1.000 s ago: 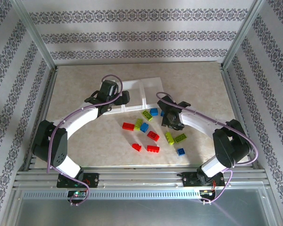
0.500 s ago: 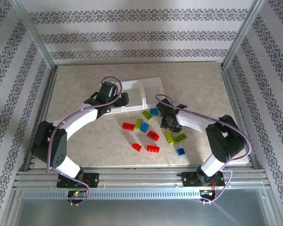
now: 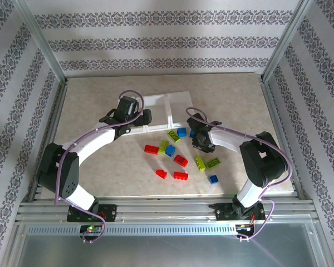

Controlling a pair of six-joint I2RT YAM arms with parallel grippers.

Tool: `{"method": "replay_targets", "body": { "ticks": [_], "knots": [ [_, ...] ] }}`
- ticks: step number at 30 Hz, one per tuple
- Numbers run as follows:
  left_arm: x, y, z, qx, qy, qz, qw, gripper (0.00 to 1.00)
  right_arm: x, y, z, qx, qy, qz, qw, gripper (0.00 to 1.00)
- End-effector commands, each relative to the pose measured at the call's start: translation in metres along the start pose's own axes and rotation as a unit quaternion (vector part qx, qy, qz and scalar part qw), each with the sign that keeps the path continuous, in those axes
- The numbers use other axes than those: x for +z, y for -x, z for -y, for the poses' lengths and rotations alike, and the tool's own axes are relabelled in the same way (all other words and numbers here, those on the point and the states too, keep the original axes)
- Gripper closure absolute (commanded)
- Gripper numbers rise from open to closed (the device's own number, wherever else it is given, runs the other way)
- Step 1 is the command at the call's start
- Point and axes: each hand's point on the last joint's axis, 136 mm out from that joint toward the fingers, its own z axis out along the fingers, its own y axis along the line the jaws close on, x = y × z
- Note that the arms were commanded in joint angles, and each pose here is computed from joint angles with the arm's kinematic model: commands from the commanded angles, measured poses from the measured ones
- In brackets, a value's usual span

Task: Sort the legos into containers by color
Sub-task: Pick up the lego from the center of the table, then place the lego in the container.

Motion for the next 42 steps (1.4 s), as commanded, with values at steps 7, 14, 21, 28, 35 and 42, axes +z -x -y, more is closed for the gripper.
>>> {"method": "replay_targets", "body": {
  "ticks": [7,14,21,28,35,42],
  "knots": [
    [-0.018,0.013,-0.013,0.006,0.022,0.03,0.999,0.0,-0.049,0.017,-0.023,-0.021,0.052,0.039,0.998,0.86],
    [-0.03,0.008,-0.028,0.002,0.041,0.049,0.998,0.0,-0.086,0.051,-0.074,-0.076,0.123,0.089,0.986,0.86],
    [-0.041,0.001,-0.034,-0.003,0.036,0.061,0.997,0.0,-0.075,0.1,-0.12,-0.139,0.102,0.117,0.978,0.84],
    [-0.051,-0.005,-0.04,0.001,0.036,0.07,0.997,0.0,-0.036,0.133,-0.14,-0.145,0.104,0.1,0.979,0.81],
    [-0.056,-0.005,-0.043,0.006,0.036,0.074,0.997,0.0,-0.013,0.14,-0.147,-0.17,0.096,0.092,0.976,0.7],
    [-0.054,-0.012,-0.043,0.0,0.034,0.062,0.997,0.0,-0.011,0.139,-0.148,-0.178,0.094,0.091,0.975,0.56]
  ]
}}
